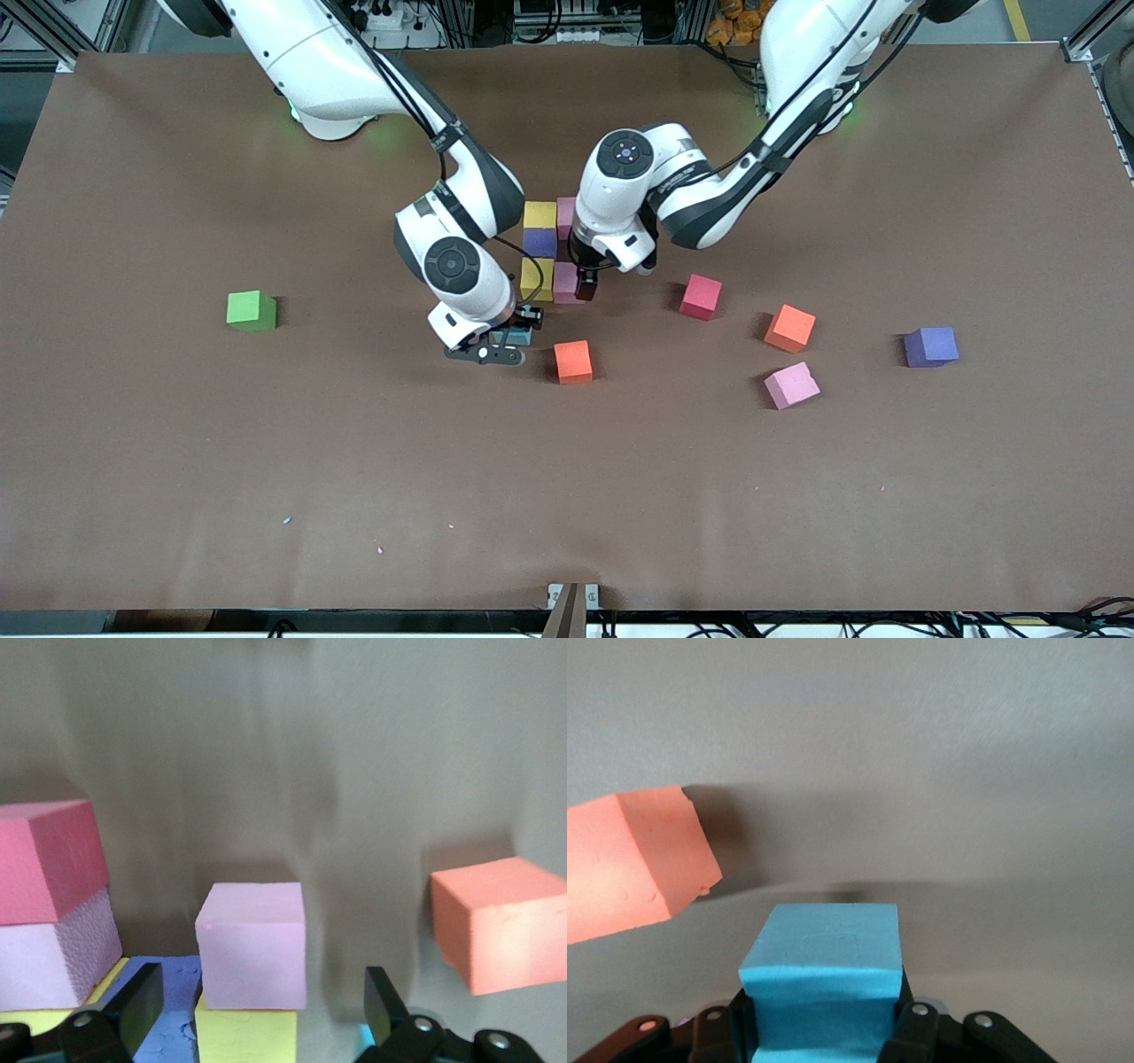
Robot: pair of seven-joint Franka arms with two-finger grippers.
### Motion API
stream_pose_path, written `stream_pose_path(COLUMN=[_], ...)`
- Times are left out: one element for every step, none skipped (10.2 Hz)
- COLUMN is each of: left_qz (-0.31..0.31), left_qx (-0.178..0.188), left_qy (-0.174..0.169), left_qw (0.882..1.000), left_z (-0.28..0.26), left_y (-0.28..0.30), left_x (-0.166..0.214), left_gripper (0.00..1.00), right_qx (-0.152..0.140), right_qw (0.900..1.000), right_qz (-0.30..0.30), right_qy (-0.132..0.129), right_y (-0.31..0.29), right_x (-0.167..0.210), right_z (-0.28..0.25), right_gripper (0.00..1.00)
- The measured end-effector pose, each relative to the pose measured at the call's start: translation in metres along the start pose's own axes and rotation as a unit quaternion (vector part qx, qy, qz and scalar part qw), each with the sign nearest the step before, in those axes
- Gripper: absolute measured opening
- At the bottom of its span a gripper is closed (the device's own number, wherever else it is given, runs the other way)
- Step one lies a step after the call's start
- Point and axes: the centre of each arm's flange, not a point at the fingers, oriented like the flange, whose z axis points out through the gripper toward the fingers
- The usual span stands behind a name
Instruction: Arrange 11 blocks into digit 3
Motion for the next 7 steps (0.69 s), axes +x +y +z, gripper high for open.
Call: stream_pose_path(left_qz=[0.001,0.004,0.01,0.011,0.013,0.017,0.02], left_qx=[0.003,0.005,0.007,0.006,0.003,0.006,0.011], left_qy=[0.003,0.006,0.009,0.011,0.012,0.016,0.02], left_qw=[1.0,1.0,1.0,1.0,1.0,1.0,1.0], left_z=[-0.014,-0.027,-0.04,-0.054,-0.068,-0.082,-0.092], left_y=[0.009,0.02,0.029,0.039,0.048,0.056,0.062], left_x=[0.011,0.024,0.038,0.051,0.064,0.079,0.098], left_gripper=[1.0,1.0,1.0,1.0,1.0,1.0,1.0], right_qx=[0.001,0.006,0.011,0.012,0.01,0.007,0.007], right_qw=[1.0,1.0,1.0,1.0,1.0,1.0,1.0], right_qz=[0.0,-0.003,-0.007,-0.011,-0.014,-0.018,-0.019], right_qy=[0.001,0.007,0.012,0.014,0.016,0.02,0.022], right_y=[-0.006,-0.013,-0.018,-0.022,-0.023,-0.023,-0.022], right_x=[-0.005,-0.009,-0.012,-0.015,-0.016,-0.015,-0.015], right_z=[0.001,0.001,0.001,0.003,0.005,0.006,0.009], right_gripper=[0.56,0.56,0.56,0.56,0.56,0.56,0.56])
